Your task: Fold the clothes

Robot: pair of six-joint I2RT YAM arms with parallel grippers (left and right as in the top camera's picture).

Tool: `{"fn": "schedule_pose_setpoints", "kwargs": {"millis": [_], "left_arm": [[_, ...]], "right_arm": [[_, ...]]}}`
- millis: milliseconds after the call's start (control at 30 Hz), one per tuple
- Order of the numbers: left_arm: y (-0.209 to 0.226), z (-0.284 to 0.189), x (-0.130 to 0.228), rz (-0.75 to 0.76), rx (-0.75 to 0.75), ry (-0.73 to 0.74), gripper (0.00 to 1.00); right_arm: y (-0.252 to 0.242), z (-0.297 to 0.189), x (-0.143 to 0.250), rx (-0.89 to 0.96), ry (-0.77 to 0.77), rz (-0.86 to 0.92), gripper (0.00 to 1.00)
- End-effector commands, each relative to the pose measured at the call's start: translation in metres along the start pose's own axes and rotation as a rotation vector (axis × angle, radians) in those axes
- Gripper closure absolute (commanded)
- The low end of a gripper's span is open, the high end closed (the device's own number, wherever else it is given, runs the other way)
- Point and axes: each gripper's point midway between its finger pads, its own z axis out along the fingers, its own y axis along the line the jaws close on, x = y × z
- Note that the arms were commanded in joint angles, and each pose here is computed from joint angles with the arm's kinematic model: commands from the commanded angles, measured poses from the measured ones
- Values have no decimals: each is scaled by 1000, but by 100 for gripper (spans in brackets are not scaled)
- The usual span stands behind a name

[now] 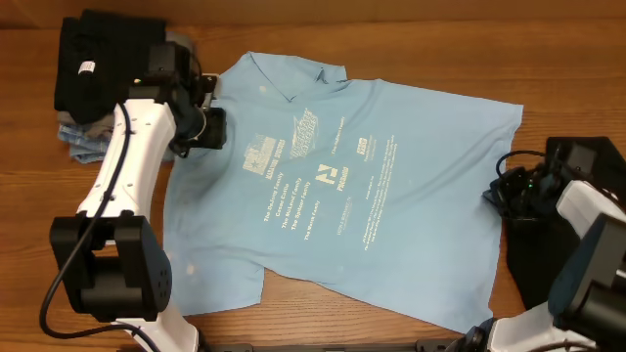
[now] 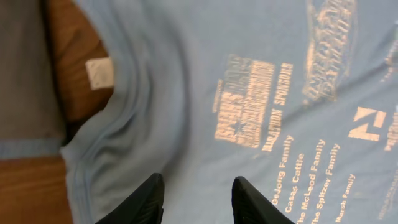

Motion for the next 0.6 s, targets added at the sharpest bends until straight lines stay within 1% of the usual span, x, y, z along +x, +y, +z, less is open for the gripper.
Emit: {"fn": "schedule_pose_setpoints", "kwargs": {"millis": [0, 33, 100, 167, 200, 233, 300, 433, 467, 567], "left_arm": [[-14, -4, -16, 121, 2, -57, 61], [-15, -4, -19, 126, 0, -67, 60], [-15, -2, -24, 130, -2, -83, 58], [-14, -1, -25, 131, -2, -88, 55], [-14, -1, -27, 132, -3, -96, 51], [-14, -1, -29, 138, -4, -103, 50], [-14, 0, -33, 143, -5, -119, 44], [-14, 8, -43, 156, -4, -148, 36], [-13, 11, -45, 157, -4, -153, 36], [-15, 29, -52, 169, 16, -162, 37]], "right_arm": [[-38, 6, -15, 196, -74, 40, 96], [-53, 3, -15, 274, -94, 83, 96], [-95, -14, -7, 494, -143, 240, 96], [-95, -14, -6, 496, -134, 222, 96], [-91, -14, -8, 481, -126, 188, 96], [-88, -14, -9, 471, -119, 170, 96], [-73, -12, -10, 404, -88, 131, 95], [-22, -20, -17, 209, -37, 3, 66], [-5, -28, -20, 152, -35, -21, 62], [43, -56, -24, -10, -38, -95, 59]]}}
